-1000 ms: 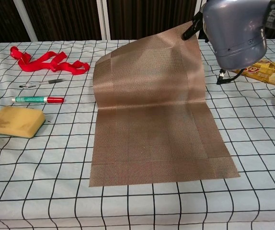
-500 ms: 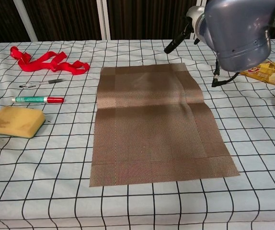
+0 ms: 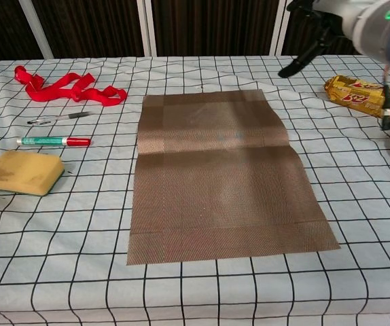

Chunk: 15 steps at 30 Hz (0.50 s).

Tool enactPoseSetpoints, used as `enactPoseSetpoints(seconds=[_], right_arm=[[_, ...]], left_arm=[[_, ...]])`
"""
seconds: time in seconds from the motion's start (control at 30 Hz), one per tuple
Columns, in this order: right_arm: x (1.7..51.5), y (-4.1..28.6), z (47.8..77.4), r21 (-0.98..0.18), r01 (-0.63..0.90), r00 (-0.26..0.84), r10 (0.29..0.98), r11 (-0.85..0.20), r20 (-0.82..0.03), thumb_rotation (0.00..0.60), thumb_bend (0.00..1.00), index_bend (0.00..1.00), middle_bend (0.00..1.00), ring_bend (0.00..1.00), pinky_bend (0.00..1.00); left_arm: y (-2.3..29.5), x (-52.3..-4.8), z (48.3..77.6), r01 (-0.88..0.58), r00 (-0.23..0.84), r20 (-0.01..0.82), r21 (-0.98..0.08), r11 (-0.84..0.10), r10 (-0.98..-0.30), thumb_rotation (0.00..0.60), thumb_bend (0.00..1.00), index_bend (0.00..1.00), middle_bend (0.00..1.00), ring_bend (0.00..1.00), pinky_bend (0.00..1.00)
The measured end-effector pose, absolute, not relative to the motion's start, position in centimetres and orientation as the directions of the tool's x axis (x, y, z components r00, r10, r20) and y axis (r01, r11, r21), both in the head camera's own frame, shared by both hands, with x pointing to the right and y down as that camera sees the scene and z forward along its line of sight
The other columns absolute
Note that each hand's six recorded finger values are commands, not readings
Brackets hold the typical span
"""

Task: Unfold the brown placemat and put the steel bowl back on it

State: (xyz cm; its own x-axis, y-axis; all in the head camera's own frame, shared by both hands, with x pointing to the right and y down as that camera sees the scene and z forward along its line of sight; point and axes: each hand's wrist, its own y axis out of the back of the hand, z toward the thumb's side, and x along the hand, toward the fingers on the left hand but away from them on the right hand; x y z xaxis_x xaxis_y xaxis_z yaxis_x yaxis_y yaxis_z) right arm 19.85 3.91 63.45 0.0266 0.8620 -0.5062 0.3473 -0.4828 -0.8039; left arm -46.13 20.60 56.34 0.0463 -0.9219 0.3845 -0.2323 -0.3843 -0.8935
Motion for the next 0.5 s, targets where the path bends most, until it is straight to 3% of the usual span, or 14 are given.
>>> enactPoseSetpoints(seconds=[0.27,0.5], right_arm=[[27.2,8.7,60.3,-0.905,0.132,0.042,0.915,-0.404,-0.402,0.6,0.07,0.0,0.0,0.0,0.18],[34.0,15.0,57.5,-0.937,0.021,0.033,0.937,-0.348,-0.348,0.6,0.06,0.0,0.0,0.0,0.18]], left_arm=[[20.7,-45.9,56.5,-0.213,0.058,0.386,-0.896,-0.39,-0.921,0.6,0.01,0.0,0.0,0.0,0.0],[21.1,-45.4,56.6,-0.182,0.077,0.385,-0.902,-0.392,-0.92,0.6,0.01,0.0,0.0,0.0,0.0]])
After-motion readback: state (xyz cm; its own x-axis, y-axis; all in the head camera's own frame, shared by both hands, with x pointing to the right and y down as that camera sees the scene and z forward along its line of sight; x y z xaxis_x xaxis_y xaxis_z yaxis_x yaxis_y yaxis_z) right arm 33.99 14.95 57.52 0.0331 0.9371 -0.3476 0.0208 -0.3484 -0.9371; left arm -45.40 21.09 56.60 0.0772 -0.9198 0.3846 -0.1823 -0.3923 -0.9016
